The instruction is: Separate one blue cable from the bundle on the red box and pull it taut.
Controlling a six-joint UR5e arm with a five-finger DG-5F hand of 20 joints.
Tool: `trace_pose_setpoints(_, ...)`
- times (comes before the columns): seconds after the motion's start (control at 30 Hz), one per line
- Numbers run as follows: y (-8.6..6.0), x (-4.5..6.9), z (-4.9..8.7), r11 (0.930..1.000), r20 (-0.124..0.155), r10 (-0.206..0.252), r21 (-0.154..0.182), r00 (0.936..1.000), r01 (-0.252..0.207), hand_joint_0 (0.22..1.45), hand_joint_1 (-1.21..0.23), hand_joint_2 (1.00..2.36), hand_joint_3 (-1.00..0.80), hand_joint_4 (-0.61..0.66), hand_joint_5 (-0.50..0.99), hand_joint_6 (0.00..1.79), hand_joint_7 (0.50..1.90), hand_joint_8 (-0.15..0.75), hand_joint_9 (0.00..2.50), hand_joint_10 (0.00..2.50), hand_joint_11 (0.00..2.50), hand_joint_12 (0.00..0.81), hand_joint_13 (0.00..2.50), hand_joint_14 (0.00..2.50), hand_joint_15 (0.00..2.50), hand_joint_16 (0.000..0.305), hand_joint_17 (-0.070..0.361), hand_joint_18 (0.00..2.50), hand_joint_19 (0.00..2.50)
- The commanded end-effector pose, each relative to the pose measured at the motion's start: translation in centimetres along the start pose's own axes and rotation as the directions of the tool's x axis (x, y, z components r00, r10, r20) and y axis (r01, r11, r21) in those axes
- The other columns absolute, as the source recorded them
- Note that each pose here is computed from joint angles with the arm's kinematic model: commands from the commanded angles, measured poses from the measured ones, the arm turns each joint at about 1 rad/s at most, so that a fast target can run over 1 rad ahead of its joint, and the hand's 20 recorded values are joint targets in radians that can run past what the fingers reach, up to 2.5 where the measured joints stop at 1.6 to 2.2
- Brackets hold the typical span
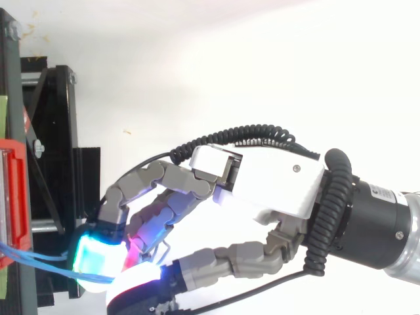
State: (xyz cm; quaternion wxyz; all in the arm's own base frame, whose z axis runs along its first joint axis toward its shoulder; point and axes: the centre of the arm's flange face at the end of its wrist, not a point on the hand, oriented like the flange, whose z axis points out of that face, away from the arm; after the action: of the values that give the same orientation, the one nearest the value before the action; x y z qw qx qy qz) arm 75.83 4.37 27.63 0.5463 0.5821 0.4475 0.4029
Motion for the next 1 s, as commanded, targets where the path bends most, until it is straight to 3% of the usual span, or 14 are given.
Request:
trace_pose_setpoints(0.0,0.01,0.01,-0.01,1.0000,0.000,-0.001,0.001,1.0000,0.001,0.62,-0.80,1.01,-0.41,0.03,-0.11,0.92,0.79,0.245,1.05,0.02,0.53,0.322,0.73,0.02,0.45,0.042,0.095,0.58,0.59)
trace_pose_setpoints(0.2,0.01,0.01,-0.01,1.0000,0.000,-0.001,0.001,1.0000,0.001,0.57,-0.59,1.01,-0.44,0.05,-0.08,0.90,0.86,0.252,1.12,0.02,0.51,0.328,0.74,0.02,0.46,0.043,0.098,0.57,0.61)
trace_pose_setpoints(0.67,-0.06,0.03,-0.03,1.0000,-0.003,-0.001,0.002,1.0000,0.001,0.51,-0.48,1.00,-0.50,0.07,-0.06,0.87,0.85,0.271,1.19,0.02,0.50,0.353,0.78,0.02,0.46,0.047,0.107,0.59,0.63)
trace_pose_setpoints(0.83,-0.06,0.10,-0.07,1.0000,-0.002,-0.002,0.002,1.0000,0.002,0.49,-0.55,1.00,-0.50,0.07,-0.06,0.86,0.84,0.278,1.20,0.02,0.50,0.360,0.79,0.02,0.45,0.049,0.110,0.60,0.63)
trace_pose_setpoints(0.97,-0.06,0.10,-0.07,1.0000,-0.002,-0.002,0.002,1.0000,0.002,0.59,-0.82,1.01,-0.44,0.00,-0.05,0.86,0.92,0.246,1.19,0.02,0.51,0.316,0.79,0.02,0.45,0.041,0.093,0.64,0.62)
